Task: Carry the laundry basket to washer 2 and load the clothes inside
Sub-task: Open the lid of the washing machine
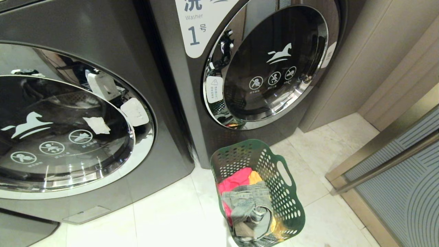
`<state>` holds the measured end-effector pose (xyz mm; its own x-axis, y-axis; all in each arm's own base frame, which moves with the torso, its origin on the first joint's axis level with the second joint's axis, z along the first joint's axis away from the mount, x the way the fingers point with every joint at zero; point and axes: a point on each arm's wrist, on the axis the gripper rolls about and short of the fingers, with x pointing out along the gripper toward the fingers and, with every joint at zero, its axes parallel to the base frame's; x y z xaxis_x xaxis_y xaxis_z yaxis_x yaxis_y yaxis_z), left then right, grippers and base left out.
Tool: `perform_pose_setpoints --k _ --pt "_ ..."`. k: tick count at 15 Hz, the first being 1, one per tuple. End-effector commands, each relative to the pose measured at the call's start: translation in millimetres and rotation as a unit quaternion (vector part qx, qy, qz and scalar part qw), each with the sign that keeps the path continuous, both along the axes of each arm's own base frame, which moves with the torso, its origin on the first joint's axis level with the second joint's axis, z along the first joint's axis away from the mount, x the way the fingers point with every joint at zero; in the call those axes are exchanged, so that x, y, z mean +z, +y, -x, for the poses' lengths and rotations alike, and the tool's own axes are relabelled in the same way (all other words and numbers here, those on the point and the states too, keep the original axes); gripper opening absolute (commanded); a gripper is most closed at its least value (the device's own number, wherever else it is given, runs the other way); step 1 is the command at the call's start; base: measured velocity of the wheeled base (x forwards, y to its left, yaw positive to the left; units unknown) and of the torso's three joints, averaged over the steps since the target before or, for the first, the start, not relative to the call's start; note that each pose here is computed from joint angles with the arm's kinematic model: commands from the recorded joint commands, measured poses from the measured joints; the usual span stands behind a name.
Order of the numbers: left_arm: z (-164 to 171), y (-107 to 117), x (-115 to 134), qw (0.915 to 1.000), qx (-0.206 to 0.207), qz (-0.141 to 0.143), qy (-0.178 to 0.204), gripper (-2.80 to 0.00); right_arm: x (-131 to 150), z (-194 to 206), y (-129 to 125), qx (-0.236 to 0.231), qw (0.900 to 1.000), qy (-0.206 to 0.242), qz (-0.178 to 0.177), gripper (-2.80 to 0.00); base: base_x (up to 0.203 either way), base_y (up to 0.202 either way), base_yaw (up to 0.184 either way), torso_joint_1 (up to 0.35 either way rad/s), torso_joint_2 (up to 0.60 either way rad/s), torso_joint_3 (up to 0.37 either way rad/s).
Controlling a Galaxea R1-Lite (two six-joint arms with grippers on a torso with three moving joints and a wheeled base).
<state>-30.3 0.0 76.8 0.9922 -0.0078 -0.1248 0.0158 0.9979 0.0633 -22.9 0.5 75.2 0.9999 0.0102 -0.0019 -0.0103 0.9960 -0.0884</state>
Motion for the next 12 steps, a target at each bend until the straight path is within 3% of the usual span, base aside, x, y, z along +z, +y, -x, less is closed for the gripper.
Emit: perform_pose_setpoints --k 1,12 --pt "0.1 0.0 -0.5 1.0000 0.000 0.000 0.000 -2.80 -0.2 0.1 0.0 0.001 1.000 0.001 0.000 -2.80 0.000 0.000 0.000 -0.003 0.00 0.200" --pt "0.1 0.0 -0.5 1.0000 0.000 0.000 0.000 -2.80 -0.2 0.1 0.0 0.000 1.000 0.001 0.004 -2.80 0.000 0.000 0.000 0.003 0.00 0.203"
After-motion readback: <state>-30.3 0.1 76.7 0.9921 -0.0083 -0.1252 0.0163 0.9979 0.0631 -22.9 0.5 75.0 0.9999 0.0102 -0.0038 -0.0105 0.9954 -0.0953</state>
